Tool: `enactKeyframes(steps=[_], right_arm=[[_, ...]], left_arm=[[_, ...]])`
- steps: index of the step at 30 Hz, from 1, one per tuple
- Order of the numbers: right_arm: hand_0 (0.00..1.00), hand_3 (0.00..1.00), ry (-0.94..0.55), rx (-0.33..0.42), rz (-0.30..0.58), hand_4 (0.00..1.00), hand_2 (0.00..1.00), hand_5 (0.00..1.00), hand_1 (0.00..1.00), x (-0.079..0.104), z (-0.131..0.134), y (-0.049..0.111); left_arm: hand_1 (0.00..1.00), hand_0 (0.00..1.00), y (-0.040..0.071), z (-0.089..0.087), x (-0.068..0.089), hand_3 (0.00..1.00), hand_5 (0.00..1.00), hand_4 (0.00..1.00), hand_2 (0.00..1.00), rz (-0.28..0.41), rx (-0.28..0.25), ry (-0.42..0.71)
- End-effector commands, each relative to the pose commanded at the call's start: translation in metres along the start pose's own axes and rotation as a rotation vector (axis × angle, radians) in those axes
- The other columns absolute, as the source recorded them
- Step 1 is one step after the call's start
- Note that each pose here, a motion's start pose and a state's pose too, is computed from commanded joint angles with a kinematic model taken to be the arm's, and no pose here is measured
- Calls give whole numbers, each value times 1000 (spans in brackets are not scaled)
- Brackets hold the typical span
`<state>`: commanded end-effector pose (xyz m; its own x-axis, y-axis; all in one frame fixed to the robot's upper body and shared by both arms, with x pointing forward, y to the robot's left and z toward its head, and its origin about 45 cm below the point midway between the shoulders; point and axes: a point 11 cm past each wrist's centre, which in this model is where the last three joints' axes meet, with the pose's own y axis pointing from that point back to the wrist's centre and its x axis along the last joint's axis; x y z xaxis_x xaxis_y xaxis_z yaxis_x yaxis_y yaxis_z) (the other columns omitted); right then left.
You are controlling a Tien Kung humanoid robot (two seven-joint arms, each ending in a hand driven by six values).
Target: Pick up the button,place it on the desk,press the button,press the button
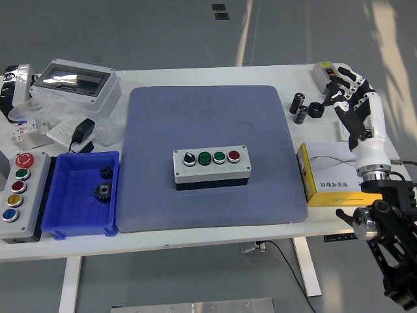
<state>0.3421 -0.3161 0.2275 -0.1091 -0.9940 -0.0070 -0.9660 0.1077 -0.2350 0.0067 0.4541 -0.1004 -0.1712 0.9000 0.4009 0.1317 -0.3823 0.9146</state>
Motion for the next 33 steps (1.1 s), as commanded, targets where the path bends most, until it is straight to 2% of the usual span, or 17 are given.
enactKeyframes(steps=[5,13,25,33], right_arm=[[709,708,-55,-18,-10,731,734,486,726,0,0,-1],[720,693,-48,-1,-21,737,728,489,720,0,-7,-1],[721,687,-40,49,45,759,727,520,719,24,-21,-5],[732,687,-36,69,84,763,731,526,721,37,-28,-5]], left_arm=[[595,634,0,1,0,589,200,599,542,-2,-3,-5],[595,634,1,5,5,588,204,605,542,8,-11,-15],[597,635,5,27,20,591,203,612,544,32,-51,-49],[597,635,5,28,21,591,203,616,544,33,-50,-55]])
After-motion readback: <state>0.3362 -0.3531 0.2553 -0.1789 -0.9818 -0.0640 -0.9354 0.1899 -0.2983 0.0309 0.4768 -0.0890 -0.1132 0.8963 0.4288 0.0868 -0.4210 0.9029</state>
